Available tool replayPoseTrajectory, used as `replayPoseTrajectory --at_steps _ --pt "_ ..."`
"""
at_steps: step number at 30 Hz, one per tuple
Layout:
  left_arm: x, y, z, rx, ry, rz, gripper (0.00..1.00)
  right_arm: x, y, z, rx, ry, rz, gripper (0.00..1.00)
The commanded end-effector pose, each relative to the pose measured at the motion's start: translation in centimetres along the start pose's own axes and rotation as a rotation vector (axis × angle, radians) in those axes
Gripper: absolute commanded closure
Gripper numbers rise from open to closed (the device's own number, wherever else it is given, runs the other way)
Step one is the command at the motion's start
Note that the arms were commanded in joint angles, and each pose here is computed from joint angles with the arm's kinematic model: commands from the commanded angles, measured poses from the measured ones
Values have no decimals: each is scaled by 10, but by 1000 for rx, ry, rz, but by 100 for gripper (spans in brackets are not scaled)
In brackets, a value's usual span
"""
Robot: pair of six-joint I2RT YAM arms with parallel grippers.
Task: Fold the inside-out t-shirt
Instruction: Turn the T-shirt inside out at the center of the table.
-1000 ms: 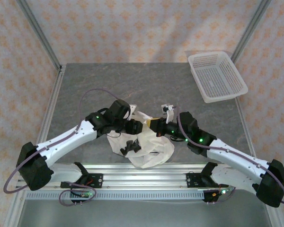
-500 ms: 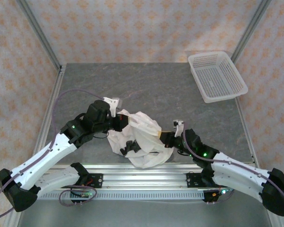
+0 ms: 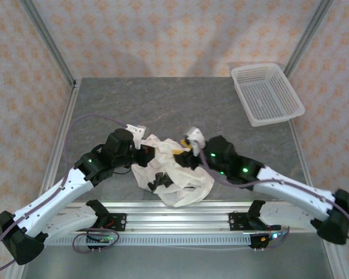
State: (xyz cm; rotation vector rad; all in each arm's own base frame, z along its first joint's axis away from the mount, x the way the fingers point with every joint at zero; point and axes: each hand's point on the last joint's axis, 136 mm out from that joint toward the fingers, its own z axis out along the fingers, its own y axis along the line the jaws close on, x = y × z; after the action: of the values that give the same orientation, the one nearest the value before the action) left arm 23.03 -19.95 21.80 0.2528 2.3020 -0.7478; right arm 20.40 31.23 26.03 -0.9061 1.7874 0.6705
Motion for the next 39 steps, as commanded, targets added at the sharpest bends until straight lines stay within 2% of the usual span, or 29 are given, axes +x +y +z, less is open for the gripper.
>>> replayPoseTrajectory --at_steps 1,5,8,12,17,20,24,29,32,36,39 --pt "-10 -5 -4 17 -43 28 100 19 5 31 -2 110 -229 48" --pt "-11 -7 -5 18 -36 44 100 9 2 58 29 48 -262 49" --pt "-10 -9 -7 22 -34 48 100 10 4 70 17 64 -266 52" --pt "-11 -11 -10 35 -38 50 100 18 12 81 -32 80 -258 52" --pt "-13 -14 -17 49 -59 61 100 23 -14 90 118 96 -255 49" --pt "-12 -11 -21 30 -63 78 100 23 -16 88 110 96 -228 58" --pt "-11 2 -27 -44 -66 91 100 32 -25 77 109 120 -182 55" --pt "-12 4 -33 -54 -84 100 100 45 -66 50 246 126 -87 52" --pt "-12 4 -30 -54 -83 103 100 54 -74 42 283 162 -106 52" --pt "-14 1 -27 -40 -78 101 100 58 -58 47 185 177 -88 54" --pt "-16 0 -25 -39 -78 100 100 55 -34 55 50 165 -43 48"
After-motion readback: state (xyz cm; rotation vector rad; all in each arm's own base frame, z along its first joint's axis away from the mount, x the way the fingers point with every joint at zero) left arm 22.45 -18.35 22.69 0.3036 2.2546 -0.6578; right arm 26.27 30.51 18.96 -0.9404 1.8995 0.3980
